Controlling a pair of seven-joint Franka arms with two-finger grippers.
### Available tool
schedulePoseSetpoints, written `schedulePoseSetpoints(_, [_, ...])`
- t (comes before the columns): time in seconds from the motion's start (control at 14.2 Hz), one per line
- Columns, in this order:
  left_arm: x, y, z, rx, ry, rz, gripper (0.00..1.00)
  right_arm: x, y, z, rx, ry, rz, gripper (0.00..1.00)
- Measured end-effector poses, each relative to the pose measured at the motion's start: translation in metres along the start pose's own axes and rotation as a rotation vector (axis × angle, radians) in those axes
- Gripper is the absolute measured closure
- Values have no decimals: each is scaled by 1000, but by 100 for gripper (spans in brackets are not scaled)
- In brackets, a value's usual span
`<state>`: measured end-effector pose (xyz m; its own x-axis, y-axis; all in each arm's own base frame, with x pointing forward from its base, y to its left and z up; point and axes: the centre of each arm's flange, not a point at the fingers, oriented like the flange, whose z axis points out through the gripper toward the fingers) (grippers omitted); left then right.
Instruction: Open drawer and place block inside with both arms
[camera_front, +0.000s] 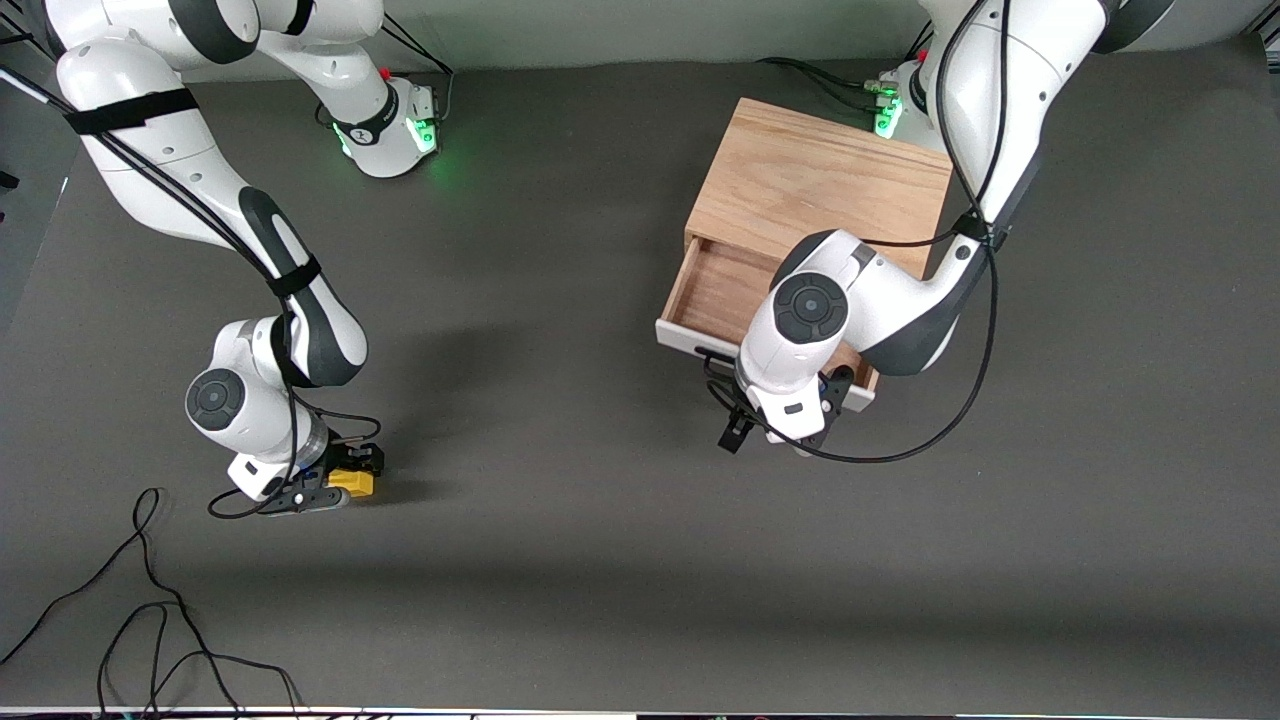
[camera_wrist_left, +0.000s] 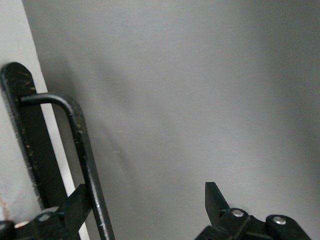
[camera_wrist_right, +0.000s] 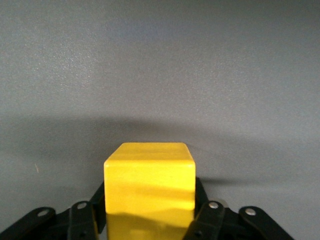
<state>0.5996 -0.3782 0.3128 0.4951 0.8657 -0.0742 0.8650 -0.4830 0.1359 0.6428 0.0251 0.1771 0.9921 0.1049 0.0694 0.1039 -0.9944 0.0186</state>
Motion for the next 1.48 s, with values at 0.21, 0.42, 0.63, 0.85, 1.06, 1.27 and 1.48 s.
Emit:
schedulePoseSetpoints(0.21, [4, 20, -2, -99, -20, -6, 0, 0, 0, 0, 0, 1, -1, 34])
schedulePoseSetpoints(0.42, [7, 32, -18, -134, -11, -4, 0, 0, 0, 0, 0, 1, -1, 41])
schedulePoseSetpoints(0.63, [24, 37, -65, -83, 61, 27, 0, 2, 0, -2, 0, 6, -2, 45])
schedulePoseSetpoints(0.85, [58, 19, -141, 32, 99, 122, 0, 12, -3, -16, -2, 23, -6, 45])
schedulePoseSetpoints(1.06, [108, -22, -208, 171, -5, 304, 0, 36, -9, -61, -5, -39, -15, 45])
schedulePoseSetpoints(1.27, [168, -69, -258, 259, -87, 511, 0, 64, -22, -130, -10, -93, -29, 45])
schedulePoseSetpoints(1.48, [211, -110, -279, 304, -143, 710, 0, 82, -50, -206, -2, -137, -10, 45])
